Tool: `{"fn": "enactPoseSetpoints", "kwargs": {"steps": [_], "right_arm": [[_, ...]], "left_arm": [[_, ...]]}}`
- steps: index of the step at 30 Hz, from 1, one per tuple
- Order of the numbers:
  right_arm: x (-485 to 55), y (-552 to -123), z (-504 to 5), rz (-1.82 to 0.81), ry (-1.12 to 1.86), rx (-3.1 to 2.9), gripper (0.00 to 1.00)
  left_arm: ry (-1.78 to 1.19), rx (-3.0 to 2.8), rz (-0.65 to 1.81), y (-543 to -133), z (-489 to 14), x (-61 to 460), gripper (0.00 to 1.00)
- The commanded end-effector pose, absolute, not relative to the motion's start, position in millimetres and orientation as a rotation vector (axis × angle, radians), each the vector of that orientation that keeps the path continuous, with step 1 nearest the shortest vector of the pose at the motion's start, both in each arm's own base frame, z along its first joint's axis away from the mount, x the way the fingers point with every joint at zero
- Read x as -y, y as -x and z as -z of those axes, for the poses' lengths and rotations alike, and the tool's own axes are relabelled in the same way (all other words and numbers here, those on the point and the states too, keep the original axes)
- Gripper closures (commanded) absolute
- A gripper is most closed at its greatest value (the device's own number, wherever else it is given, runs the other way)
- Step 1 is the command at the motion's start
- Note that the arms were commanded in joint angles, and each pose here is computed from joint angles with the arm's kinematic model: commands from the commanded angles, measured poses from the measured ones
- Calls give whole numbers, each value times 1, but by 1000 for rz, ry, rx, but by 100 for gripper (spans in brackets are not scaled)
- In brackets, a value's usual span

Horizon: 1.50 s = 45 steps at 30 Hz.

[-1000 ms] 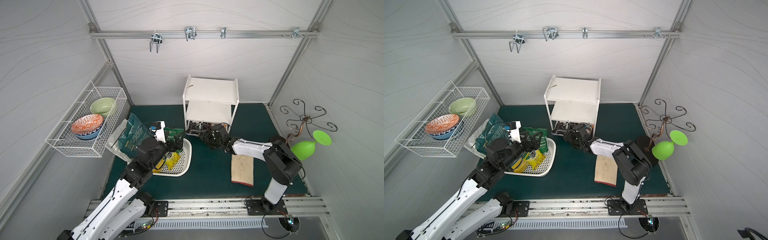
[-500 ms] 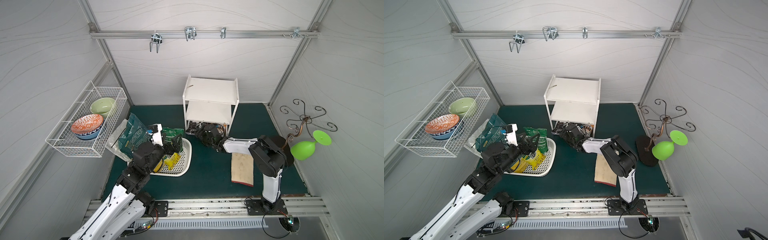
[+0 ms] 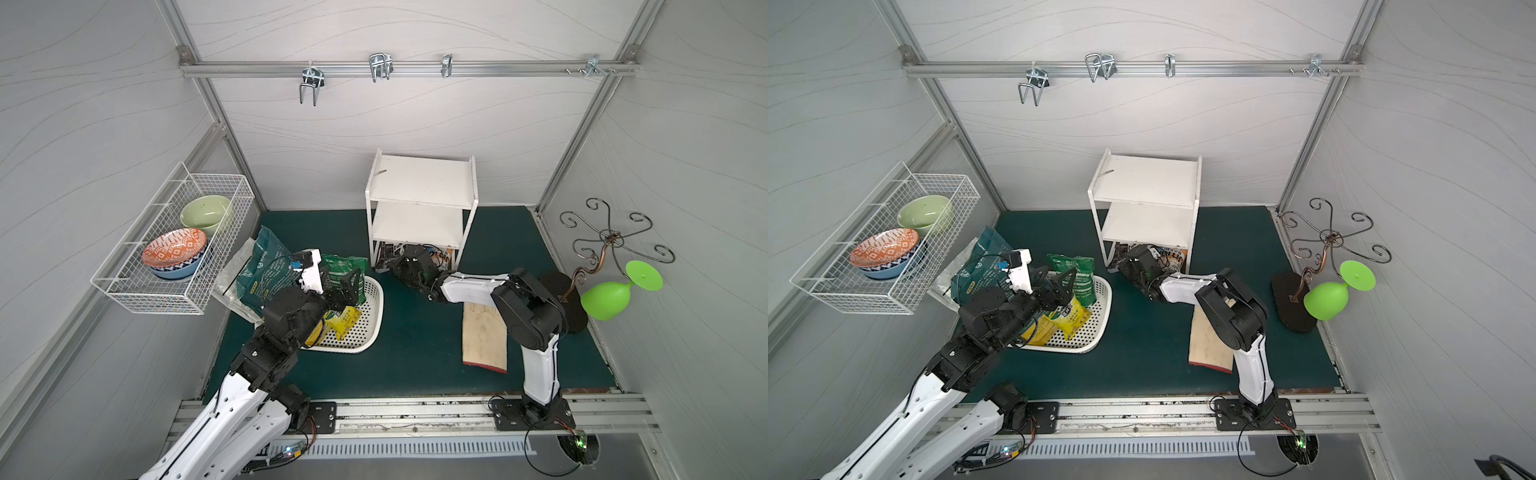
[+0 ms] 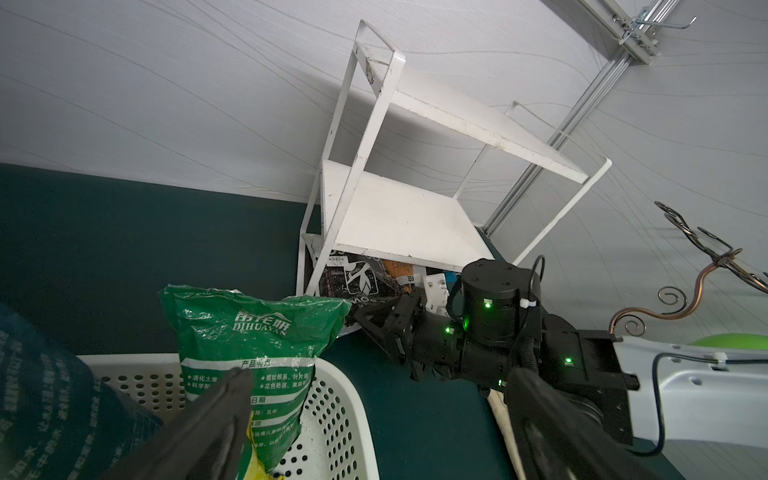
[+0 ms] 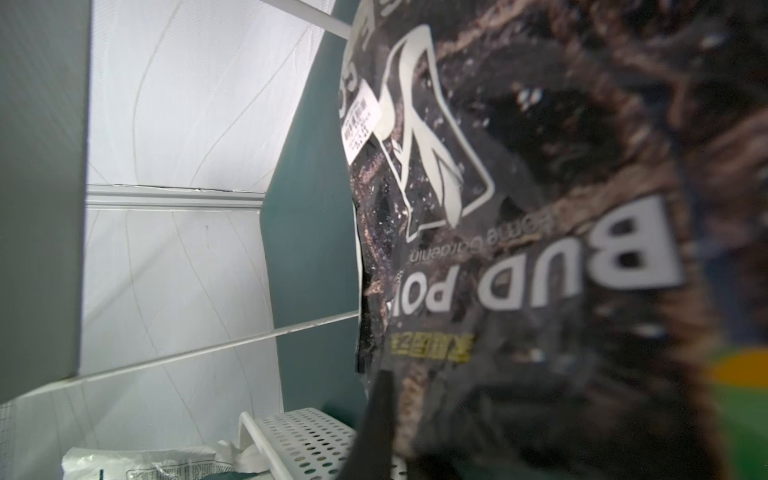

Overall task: Take down the fertilizer bag from the shelf
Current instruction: Pick up the fertilizer bag from the shelf.

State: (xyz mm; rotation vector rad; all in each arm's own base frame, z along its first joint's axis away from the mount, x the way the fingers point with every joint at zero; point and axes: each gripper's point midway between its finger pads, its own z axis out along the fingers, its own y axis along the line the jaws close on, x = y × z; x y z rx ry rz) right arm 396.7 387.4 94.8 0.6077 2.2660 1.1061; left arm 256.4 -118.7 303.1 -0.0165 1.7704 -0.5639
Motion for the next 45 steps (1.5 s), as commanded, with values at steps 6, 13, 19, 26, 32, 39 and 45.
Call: {"fn": "enactPoseSetpoints", "kwargs": {"steps": [6,13,19,26,32,39,45], "right_arm": [[-388,-393,-152,-1111,-393,-2142,100],[-389,-365,-190,-1062,-171,-2100,100],[-391,-347,-213,-1036,-40,-2055,100],[-389,-330,-223,-1005,54,-2045,100],[-383,-321,-246,-1010,107,-2010,100],[-377,-302,-277,-1037,215,-1996,100],[-377,-286,-291,-1161,307,-2084,100]], "left_arm": [[33,-1716,550,-258,-315,113,1],[49,-1711,555,-260,-316,113,1],[64,-1711,569,-260,-317,113,1],[72,-1707,577,-259,-319,113,1],[68,-1704,561,-260,-321,112,1],[45,-1710,514,-264,-322,111,1],[59,-1698,486,-270,-324,108,1]]}}
